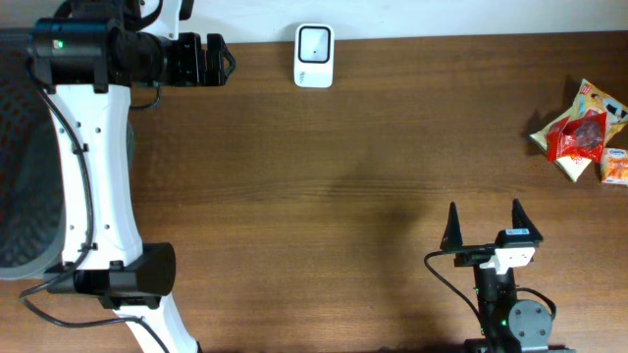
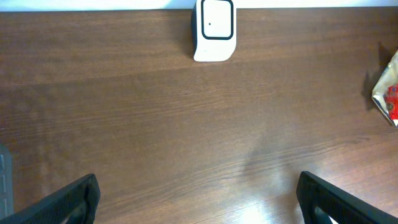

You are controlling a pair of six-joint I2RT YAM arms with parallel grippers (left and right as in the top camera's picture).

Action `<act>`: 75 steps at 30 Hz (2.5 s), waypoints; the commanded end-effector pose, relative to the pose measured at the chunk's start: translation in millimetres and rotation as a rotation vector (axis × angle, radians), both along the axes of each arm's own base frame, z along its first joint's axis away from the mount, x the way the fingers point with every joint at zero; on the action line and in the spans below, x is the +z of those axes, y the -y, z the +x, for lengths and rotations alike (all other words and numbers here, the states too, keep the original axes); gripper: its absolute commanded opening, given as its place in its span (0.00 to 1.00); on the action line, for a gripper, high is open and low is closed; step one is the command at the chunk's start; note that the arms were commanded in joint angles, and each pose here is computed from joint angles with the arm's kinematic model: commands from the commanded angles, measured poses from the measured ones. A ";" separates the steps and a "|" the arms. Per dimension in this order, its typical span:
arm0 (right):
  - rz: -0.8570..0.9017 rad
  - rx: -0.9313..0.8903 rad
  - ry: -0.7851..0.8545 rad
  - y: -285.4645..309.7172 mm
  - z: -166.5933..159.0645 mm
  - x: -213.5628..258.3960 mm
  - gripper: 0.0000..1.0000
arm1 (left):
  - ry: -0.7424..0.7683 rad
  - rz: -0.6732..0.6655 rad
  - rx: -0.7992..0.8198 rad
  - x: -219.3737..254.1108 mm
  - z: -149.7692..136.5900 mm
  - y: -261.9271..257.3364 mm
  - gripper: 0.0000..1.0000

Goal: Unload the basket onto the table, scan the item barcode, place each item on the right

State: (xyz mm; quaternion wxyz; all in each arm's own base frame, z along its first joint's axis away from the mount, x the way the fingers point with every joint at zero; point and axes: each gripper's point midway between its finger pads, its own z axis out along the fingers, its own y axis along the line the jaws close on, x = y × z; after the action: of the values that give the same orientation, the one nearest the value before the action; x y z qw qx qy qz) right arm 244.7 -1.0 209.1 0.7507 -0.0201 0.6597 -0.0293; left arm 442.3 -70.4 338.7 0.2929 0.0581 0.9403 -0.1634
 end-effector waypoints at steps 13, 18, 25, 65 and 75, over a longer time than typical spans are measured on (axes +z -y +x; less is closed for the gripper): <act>-0.004 -0.030 -0.210 5.7 1.2 -54.0 0.98 | 0.025 0.007 -0.014 6.9 -1.9 -1.0 0.99; -0.004 -0.015 -0.211 3.1 1.2 -54.3 0.99 | 0.025 0.007 -0.014 6.9 -1.9 -1.0 0.99; -0.003 0.006 -0.209 -0.6 1.3 -53.8 0.99 | 0.025 0.007 -0.014 6.9 -1.9 -1.0 0.99; -0.004 0.006 -0.210 -0.5 1.3 -54.0 0.99 | 0.271 0.191 -0.276 10.3 -74.7 29.3 0.99; -0.004 0.006 -0.210 -0.5 1.3 -54.0 0.99 | 0.323 0.116 -0.216 -55.3 -207.6 13.7 0.99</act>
State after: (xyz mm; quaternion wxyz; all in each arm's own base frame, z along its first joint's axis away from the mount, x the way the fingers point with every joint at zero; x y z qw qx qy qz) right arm 246.0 0.2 158.6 0.6793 -0.0275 0.7328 -0.0263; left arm 260.4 -82.8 283.3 0.3943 0.2223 0.8858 -0.1024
